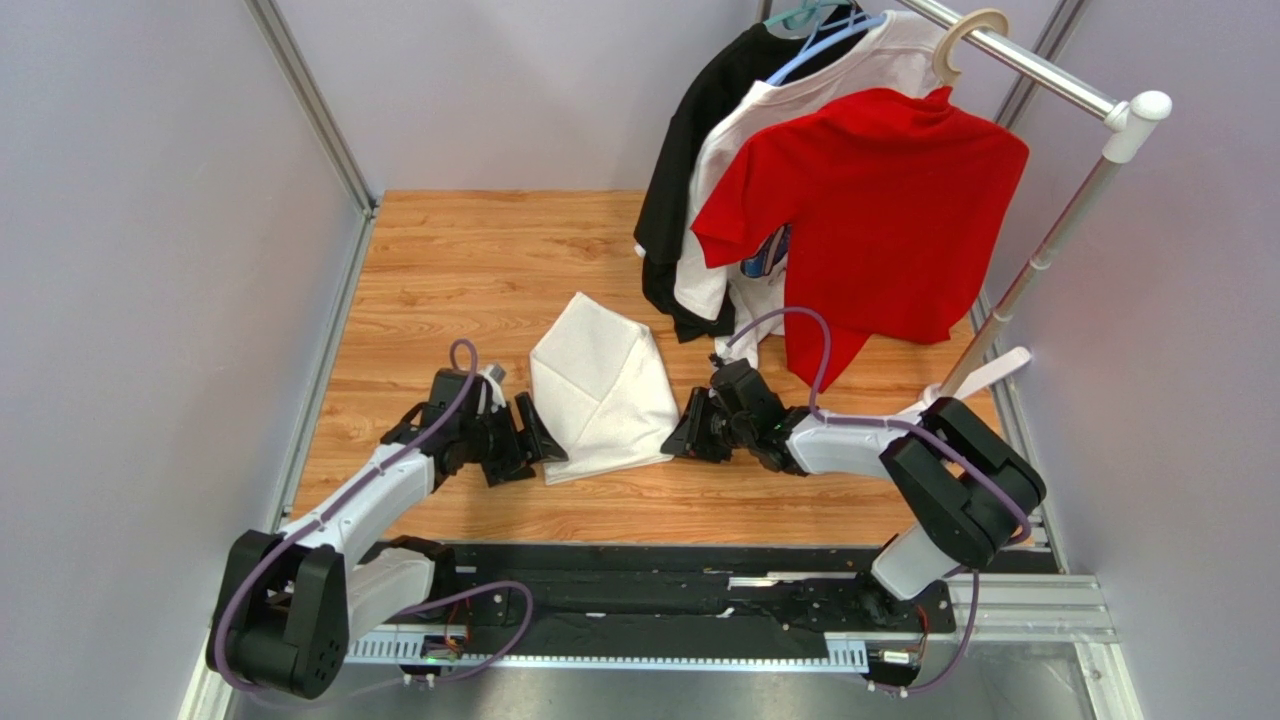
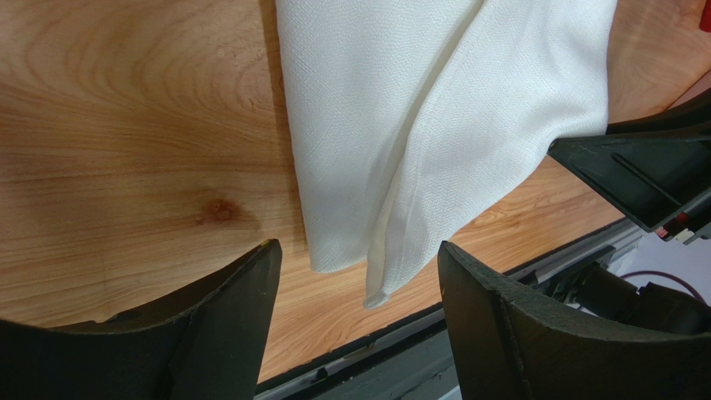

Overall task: Fold the napkin, place the utensils inside, and roll it up
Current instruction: Fold the napkin, then roll the napkin with the utensil

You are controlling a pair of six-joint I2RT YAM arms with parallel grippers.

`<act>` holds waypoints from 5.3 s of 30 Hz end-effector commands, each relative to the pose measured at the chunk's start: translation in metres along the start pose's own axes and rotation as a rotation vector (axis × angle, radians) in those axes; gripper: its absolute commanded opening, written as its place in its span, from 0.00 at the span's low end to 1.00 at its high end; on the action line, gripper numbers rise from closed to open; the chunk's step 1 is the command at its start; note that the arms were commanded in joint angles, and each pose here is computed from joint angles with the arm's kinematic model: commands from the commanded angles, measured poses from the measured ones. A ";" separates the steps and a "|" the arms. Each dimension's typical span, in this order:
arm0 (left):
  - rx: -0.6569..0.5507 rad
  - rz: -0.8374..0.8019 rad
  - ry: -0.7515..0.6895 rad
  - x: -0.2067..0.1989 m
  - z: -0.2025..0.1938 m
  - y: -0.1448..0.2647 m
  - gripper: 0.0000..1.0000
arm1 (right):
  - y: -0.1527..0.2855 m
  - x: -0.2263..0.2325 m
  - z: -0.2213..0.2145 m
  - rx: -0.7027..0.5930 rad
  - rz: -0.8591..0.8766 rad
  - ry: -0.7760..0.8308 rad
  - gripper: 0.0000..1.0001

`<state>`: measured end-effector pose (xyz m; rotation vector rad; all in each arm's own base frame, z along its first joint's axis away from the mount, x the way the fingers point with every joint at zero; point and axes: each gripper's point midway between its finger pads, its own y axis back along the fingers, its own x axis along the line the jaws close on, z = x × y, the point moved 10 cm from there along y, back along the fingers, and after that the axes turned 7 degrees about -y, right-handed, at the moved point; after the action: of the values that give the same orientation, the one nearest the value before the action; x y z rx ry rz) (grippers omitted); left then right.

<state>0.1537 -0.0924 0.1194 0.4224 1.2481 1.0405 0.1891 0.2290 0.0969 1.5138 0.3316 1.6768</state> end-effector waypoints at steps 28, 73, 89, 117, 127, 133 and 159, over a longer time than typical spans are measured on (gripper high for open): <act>0.004 -0.139 0.073 -0.013 -0.011 0.003 0.52 | -0.012 -0.007 -0.001 -0.018 0.006 -0.007 0.17; -0.030 -0.127 0.043 -0.016 0.002 -0.005 0.00 | -0.013 -0.007 -0.001 -0.013 0.012 -0.004 0.13; -0.166 0.028 -0.121 -0.006 0.014 0.005 0.00 | -0.014 -0.008 -0.002 -0.011 0.004 -0.009 0.13; -0.082 0.086 -0.109 0.004 0.006 -0.004 0.02 | 0.024 0.026 0.021 -0.055 0.039 0.128 0.69; -0.070 0.088 -0.124 0.003 0.007 -0.003 0.16 | -0.009 0.018 0.027 0.001 0.018 0.103 0.65; -0.071 0.096 -0.136 0.002 0.010 -0.001 0.23 | -0.016 0.010 0.024 0.010 0.009 0.096 0.58; -0.282 0.127 -0.447 -0.049 0.030 0.024 0.69 | -0.014 0.004 0.030 0.087 -0.081 0.119 0.00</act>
<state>0.1662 -0.1021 0.1519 0.5098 0.8687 1.1296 0.2208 0.2371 0.0984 1.4648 0.4495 1.7445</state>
